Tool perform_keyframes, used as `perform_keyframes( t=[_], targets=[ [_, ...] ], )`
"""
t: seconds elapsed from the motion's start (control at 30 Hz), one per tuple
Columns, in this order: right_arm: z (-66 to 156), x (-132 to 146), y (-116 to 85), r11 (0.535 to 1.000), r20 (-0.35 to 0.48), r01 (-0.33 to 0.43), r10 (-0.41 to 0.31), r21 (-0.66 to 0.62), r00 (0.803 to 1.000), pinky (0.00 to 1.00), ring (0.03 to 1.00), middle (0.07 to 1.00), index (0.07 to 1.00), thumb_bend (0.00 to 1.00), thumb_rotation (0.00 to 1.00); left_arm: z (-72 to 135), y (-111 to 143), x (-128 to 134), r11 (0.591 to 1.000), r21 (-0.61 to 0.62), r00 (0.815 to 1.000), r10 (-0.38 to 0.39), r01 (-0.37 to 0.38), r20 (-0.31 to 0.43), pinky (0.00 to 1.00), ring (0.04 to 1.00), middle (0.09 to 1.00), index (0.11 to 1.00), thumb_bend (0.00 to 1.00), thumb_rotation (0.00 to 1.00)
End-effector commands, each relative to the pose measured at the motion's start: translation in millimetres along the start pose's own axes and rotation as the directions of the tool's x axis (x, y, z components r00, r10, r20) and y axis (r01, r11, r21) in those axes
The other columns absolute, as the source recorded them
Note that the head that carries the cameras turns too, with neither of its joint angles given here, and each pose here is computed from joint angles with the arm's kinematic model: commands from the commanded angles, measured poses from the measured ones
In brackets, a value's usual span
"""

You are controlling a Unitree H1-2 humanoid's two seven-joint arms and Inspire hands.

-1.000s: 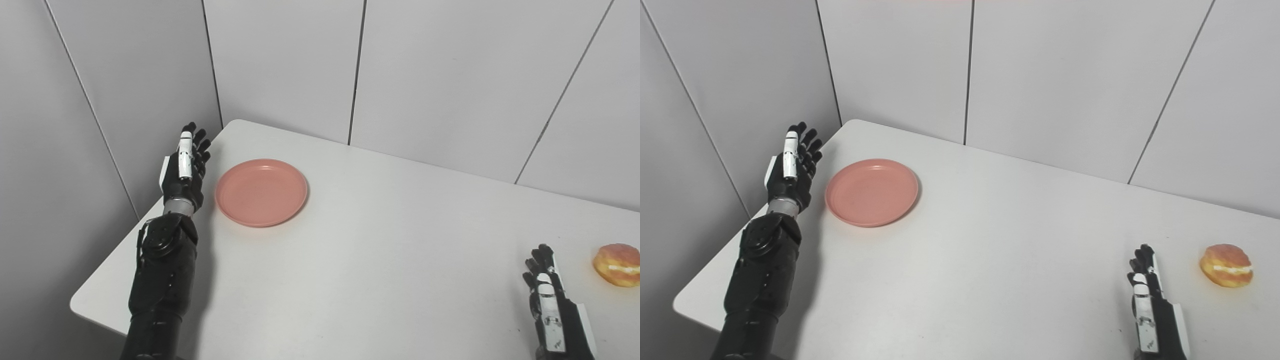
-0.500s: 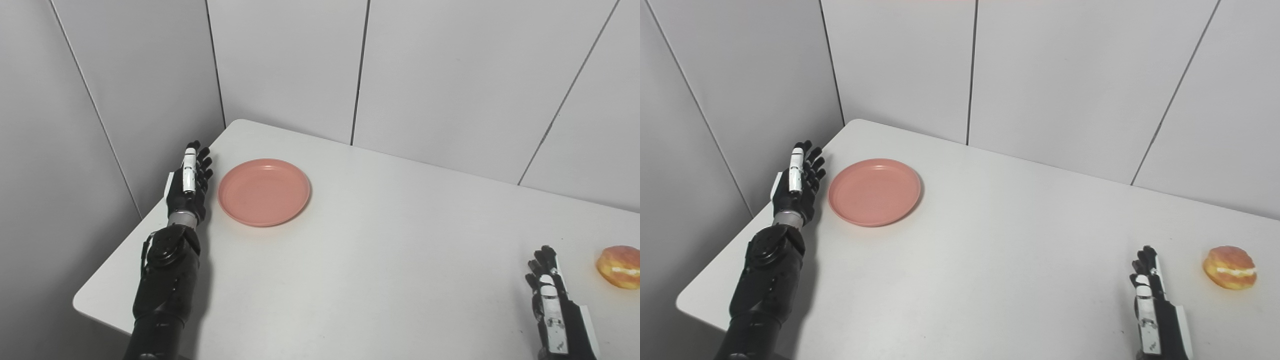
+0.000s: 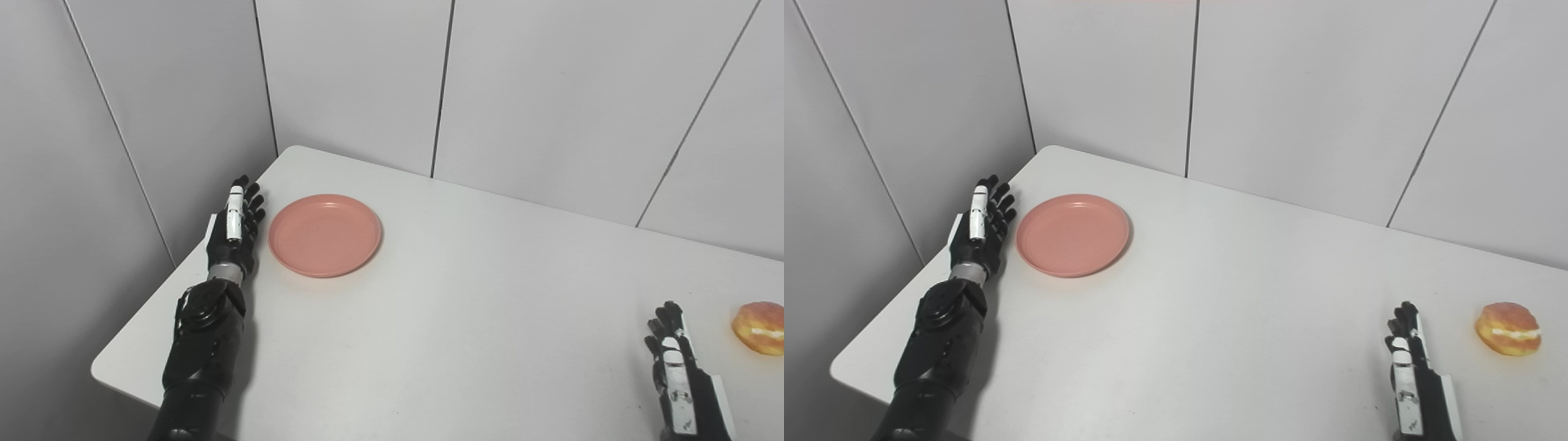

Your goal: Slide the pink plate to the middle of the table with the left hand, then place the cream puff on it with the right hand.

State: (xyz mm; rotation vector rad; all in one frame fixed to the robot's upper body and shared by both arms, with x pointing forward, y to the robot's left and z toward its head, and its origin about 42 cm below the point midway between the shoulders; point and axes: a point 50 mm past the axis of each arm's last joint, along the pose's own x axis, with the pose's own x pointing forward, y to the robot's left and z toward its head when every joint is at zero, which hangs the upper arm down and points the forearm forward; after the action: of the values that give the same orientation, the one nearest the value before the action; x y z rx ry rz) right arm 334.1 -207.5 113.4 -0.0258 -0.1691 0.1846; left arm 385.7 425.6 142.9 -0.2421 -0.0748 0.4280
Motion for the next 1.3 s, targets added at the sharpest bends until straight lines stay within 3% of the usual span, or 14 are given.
perform_keyframes(
  t=[0.0,0.37,0.73,1.27],
  targets=[
    [-38,-33,6,0.999,-0.149,0.017,-0.012,0.035,0.989,1.0,1.0,1.0,1.0,0.09,1.0,9,-7,9,1.0,-0.002,0.999,-0.028,0.028,0.019,0.98,0.967,0.962,0.953,0.38,1.0],
    [-38,-34,7,1.0,-0.14,0.014,-0.01,0.026,0.99,1.0,1.0,1.0,1.0,0.09,1.0,-5,-34,0,0.993,0.013,0.992,-0.117,0.118,-0.044,0.97,0.941,0.936,0.934,0.39,1.0],
    [-37,-33,10,1.0,-0.134,0.008,-0.004,0.03,0.991,1.0,1.0,1.0,1.0,0.1,1.0,-15,-66,-14,0.975,-0.008,0.97,-0.22,0.22,-0.102,0.98,0.957,0.958,0.945,0.38,1.0],
    [-38,-33,14,1.0,-0.122,-0.002,0.0,-0.017,0.993,1.0,0.982,1.0,1.0,0.16,1.0,-42,-98,-27,0.961,-0.046,0.943,-0.277,0.273,-0.185,0.97,0.943,0.939,0.94,0.38,1.0]
  ],
)
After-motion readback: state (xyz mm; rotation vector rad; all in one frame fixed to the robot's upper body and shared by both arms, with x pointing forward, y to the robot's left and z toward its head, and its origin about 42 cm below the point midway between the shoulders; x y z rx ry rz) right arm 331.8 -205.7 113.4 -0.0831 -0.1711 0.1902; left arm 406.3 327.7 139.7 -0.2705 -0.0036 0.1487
